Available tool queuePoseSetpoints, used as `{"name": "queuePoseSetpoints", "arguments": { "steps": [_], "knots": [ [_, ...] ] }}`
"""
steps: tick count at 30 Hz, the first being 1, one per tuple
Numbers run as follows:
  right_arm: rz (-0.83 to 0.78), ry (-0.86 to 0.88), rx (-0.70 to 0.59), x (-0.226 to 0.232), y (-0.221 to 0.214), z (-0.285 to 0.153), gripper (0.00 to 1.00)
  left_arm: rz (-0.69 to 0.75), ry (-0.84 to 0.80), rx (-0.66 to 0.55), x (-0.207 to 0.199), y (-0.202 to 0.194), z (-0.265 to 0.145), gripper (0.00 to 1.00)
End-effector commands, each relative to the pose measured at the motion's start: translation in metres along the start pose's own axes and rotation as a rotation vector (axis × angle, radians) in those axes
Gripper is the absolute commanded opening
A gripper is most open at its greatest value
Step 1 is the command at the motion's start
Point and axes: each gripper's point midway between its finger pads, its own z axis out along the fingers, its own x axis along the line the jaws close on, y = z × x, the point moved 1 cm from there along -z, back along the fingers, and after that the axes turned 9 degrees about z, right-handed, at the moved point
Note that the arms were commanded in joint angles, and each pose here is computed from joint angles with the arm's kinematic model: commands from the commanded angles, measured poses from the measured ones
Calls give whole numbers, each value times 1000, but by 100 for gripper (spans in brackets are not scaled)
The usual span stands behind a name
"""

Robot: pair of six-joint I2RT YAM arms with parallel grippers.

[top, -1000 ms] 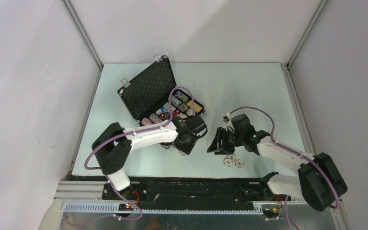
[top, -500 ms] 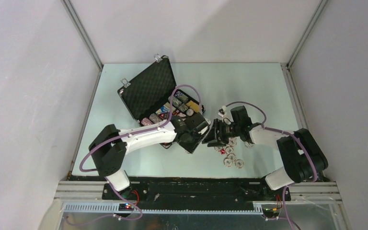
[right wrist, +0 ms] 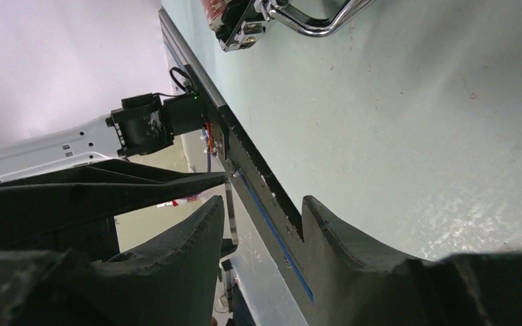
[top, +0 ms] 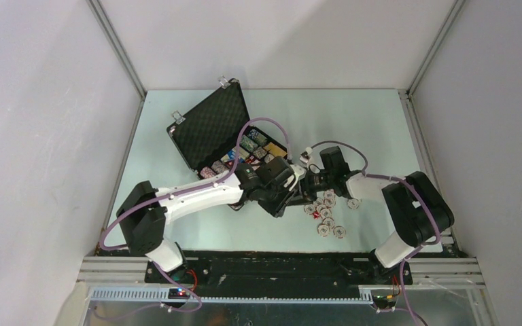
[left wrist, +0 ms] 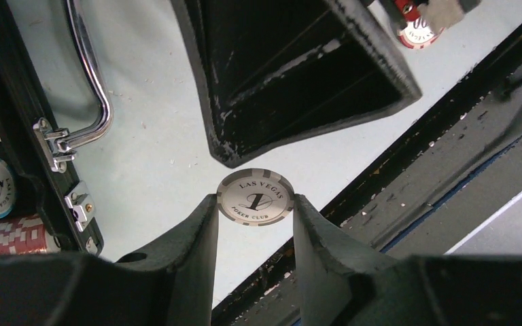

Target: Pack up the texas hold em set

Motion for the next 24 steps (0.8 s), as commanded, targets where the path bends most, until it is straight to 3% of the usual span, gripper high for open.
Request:
{"name": "queuePoseSetpoints", "arguments": {
  "steps": [1, 6, 16, 18, 21, 24],
  "knots": [
    [-59, 66, 29, 20, 2, 3, 48, 42, -51, -90, -10, 21, -16, 23],
    [-55, 55, 47, 19, -3, 3, 41, 47, -49, -97, -10, 23, -17, 23],
    [-66, 38, 100, 17, -19, 7, 36, 51, -47, -106, -10, 26, -17, 24],
    [-62, 34, 109, 15, -21, 8, 33, 52, -49, -109, -10, 26, -17, 24],
    [-60, 35, 114, 16, -23, 9, 19, 52, -49, -114, -10, 28, -17, 24],
    [-61, 48, 117, 21, -24, 9, 14, 53, -48, -121, -11, 29, -17, 24]
  ]
}}
